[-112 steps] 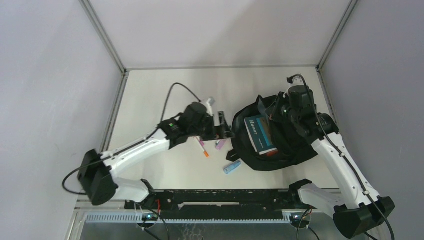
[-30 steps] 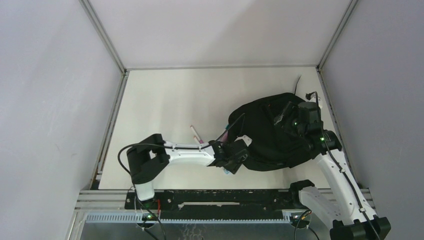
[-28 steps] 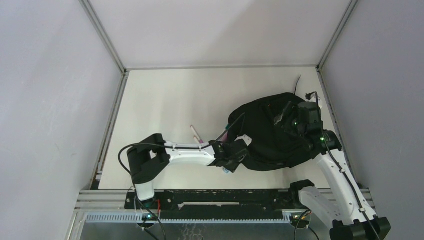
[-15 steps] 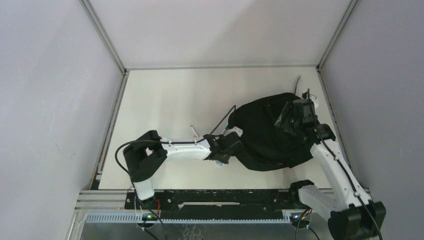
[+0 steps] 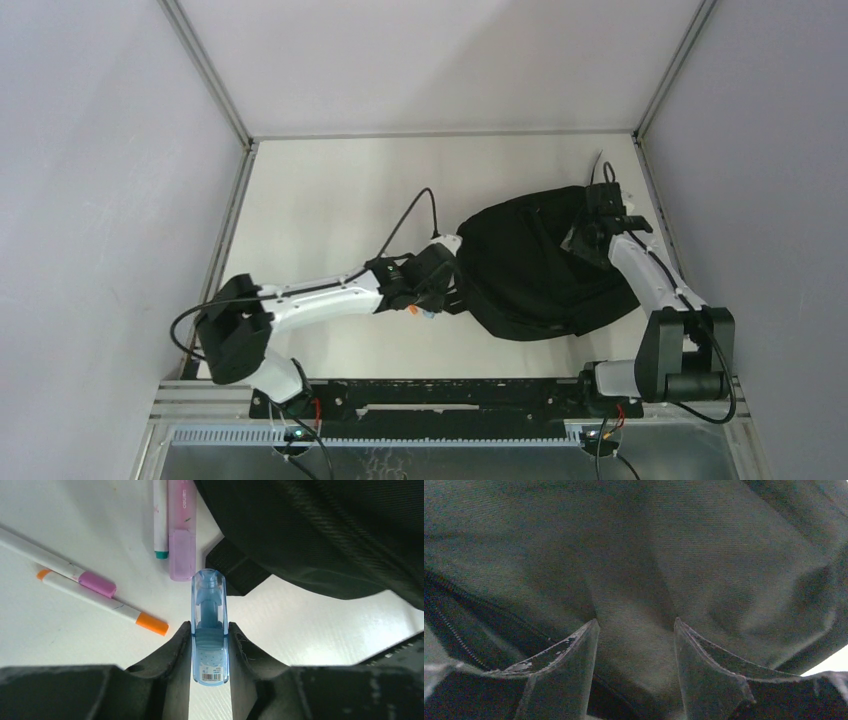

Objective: Pack the student bag
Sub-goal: Pick up the stationery from the center of the board, then adjust the student bag at the center of the board.

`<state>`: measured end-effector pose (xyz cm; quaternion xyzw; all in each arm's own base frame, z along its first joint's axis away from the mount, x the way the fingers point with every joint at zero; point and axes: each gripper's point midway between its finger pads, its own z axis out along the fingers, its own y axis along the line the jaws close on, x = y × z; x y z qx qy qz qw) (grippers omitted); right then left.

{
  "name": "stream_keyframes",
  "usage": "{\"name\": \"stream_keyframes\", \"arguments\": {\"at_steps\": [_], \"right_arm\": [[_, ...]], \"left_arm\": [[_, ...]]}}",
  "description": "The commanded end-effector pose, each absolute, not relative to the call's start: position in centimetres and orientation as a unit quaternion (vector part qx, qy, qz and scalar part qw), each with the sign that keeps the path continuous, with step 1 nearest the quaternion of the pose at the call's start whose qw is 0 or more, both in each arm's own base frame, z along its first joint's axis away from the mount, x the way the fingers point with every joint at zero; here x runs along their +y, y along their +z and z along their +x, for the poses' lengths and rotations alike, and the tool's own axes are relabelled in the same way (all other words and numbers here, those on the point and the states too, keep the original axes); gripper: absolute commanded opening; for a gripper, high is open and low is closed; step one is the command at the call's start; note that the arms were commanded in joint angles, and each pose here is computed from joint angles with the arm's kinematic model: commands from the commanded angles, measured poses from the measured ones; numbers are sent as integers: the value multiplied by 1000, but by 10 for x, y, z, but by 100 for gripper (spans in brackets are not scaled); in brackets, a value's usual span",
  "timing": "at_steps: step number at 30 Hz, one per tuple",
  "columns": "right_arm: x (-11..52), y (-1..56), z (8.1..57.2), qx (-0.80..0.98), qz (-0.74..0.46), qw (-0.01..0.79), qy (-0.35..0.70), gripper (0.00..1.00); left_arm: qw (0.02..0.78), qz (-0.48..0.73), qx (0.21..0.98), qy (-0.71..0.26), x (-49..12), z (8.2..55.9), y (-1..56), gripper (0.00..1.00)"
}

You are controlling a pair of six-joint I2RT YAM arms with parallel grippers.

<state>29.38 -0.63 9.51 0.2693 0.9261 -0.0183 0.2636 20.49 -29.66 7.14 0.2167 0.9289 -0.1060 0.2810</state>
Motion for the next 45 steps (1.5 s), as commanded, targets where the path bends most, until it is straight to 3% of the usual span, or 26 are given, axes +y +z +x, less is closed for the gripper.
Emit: {"name": "stream_keyframes", "arguments": {"at_steps": [1,7,13,17,19,22,23,32,39,45], "right_arm": [[43,97,304,948,180,256,53,63],[92,112,295,958,81,257,96,62],[78,94,288,976,59,211,-16,66],[68,80,298,977,69,199,-46,62],[58,75,303,975,89,195,-59,48],[31,75,303,965,140,200,-96,7],[24,78,302,961,158,206,-99,0],[-3,114,274,923,249,273,-103,0],[38,132,236,931,232,280,-37,0],[45,135,222,935,221,276,-37,0]], "left_arm": [[300,195,921,-157,-296,205,111,0],[320,163,905,-229,-293,216,159,1],[344,152,882,-283,-312,233,210,1],[330,159,880,-301,-328,236,213,1],[321,160,882,-304,-333,236,210,0],[313,160,884,-307,-337,237,207,0],[312,160,884,-308,-338,237,207,0],[276,174,877,-352,-375,240,209,0],[246,186,865,-397,-410,243,208,0],[204,167,891,-370,-424,254,167,0]]}}
